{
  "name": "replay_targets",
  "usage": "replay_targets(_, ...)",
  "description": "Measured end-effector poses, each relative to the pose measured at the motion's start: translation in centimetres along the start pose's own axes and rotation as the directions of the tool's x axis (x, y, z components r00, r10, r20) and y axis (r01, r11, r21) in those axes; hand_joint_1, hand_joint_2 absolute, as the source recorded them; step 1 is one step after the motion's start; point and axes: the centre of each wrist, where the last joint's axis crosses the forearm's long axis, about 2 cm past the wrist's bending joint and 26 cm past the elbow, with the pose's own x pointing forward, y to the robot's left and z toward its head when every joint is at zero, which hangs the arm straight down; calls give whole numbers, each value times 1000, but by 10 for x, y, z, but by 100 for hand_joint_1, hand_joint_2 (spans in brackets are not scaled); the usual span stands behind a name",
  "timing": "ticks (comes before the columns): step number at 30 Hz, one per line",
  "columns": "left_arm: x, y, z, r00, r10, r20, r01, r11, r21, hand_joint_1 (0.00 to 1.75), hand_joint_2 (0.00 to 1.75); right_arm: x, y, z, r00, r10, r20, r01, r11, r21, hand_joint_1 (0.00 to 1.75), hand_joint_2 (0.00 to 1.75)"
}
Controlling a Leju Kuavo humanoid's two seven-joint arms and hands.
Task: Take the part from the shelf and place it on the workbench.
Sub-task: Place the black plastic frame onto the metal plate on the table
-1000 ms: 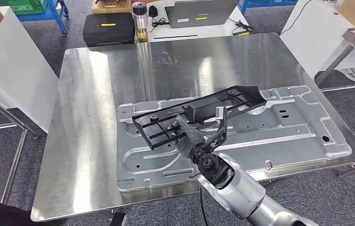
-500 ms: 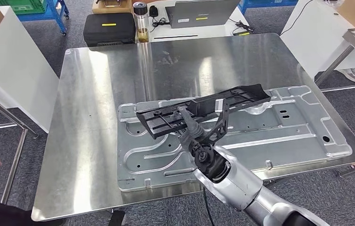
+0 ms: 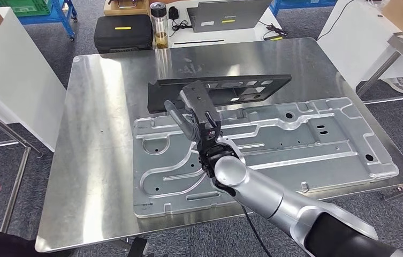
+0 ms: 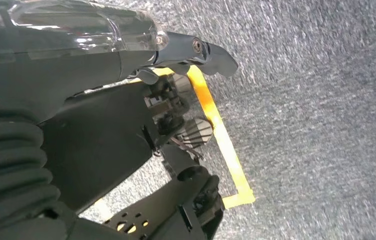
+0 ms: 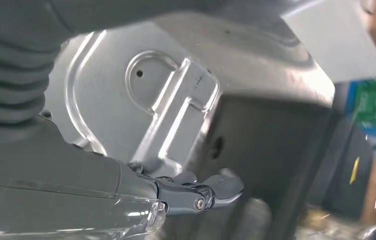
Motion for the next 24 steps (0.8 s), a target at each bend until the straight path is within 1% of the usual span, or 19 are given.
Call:
replay_targets(3, 0, -1, 0, 1000, 4, 3, -4, 1000, -10, 0, 0, 6, 4, -2, 996, 87, 16, -88, 995, 37, 0, 0)
replay_targets(6, 0, -1, 0, 1000, 7, 3, -7, 1000, -16, 0, 0, 7, 7, -3, 992, 126, 21, -127, 990, 68, 0, 0)
replay_targets(24, 0, -1, 0, 1000, 8, 2, -8, 1000, -17, 0, 0, 3, 15, -2, 982, 187, 24, -189, 977, 102, 0, 0)
